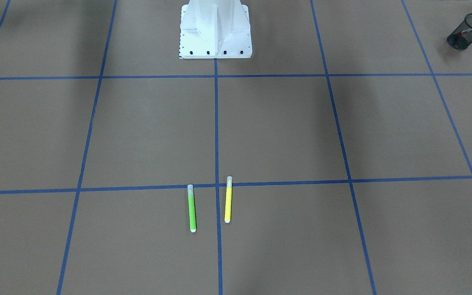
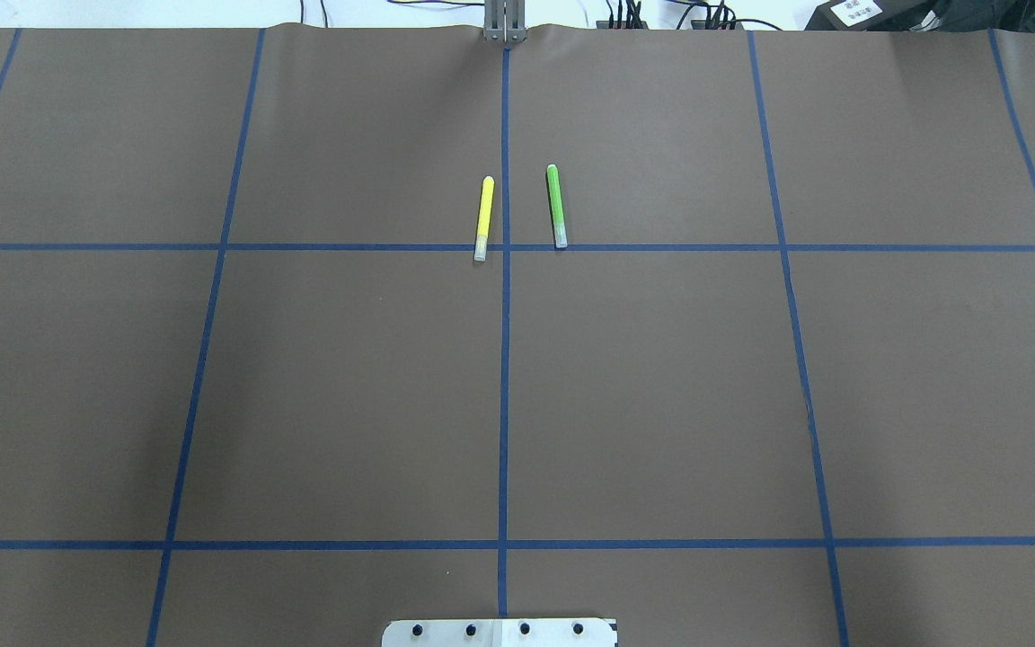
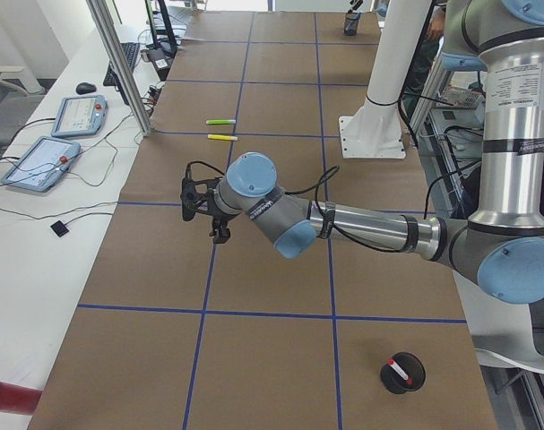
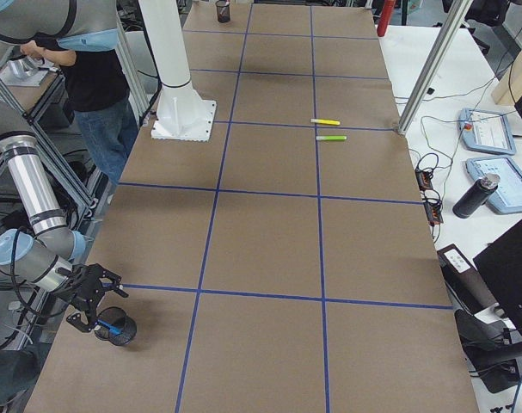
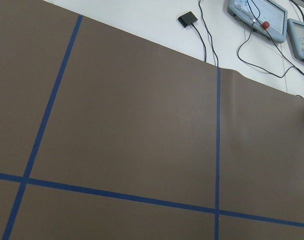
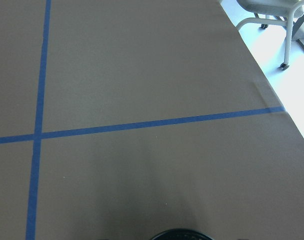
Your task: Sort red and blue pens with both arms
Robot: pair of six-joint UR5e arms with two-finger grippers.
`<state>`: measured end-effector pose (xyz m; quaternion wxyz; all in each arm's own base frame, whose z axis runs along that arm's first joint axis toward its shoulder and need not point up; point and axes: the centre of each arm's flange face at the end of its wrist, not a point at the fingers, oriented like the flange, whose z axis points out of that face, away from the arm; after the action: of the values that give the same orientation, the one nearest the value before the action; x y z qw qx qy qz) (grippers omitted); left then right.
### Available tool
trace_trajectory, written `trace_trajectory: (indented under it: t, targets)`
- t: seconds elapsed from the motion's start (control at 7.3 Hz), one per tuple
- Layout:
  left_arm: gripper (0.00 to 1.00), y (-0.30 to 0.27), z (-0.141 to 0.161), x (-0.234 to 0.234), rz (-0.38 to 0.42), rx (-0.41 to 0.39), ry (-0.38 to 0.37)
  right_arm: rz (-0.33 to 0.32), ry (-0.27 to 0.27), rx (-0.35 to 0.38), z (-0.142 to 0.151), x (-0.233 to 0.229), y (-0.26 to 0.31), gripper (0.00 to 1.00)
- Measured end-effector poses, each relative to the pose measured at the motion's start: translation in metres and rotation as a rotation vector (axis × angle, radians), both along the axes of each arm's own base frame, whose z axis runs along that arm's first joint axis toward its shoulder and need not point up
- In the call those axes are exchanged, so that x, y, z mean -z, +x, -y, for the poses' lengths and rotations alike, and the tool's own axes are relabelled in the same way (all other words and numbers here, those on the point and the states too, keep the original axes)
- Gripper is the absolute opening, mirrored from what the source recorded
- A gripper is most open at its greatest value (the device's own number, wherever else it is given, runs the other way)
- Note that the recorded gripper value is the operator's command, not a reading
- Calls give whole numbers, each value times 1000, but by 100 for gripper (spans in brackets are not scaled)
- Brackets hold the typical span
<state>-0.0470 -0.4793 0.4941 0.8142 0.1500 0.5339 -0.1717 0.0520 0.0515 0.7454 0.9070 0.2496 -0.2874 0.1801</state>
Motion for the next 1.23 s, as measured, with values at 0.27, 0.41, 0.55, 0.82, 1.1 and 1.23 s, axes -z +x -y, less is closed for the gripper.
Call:
trace_trajectory:
  t: [0.27,0.41,0.55,0.82,1.1,1.23]
  targets:
    - [100,1,0,1,-5,1,-6,45,25,9,82,8,37,100]
    - [100,2,0,1,-8,0,-11,69,26,16,137,11,64,100]
    - [100,4,-1,-1,-10,-3,-16,87,11,29,191,17,89,100]
    - [100,8,-3,-4,-8,-13,-22,113,-47,111,315,43,121,100]
    - [100,21,-4,-9,2,-41,-23,121,-90,229,442,98,117,100]
    - [100,32,-3,-12,12,-66,-18,117,-106,290,495,131,100,100]
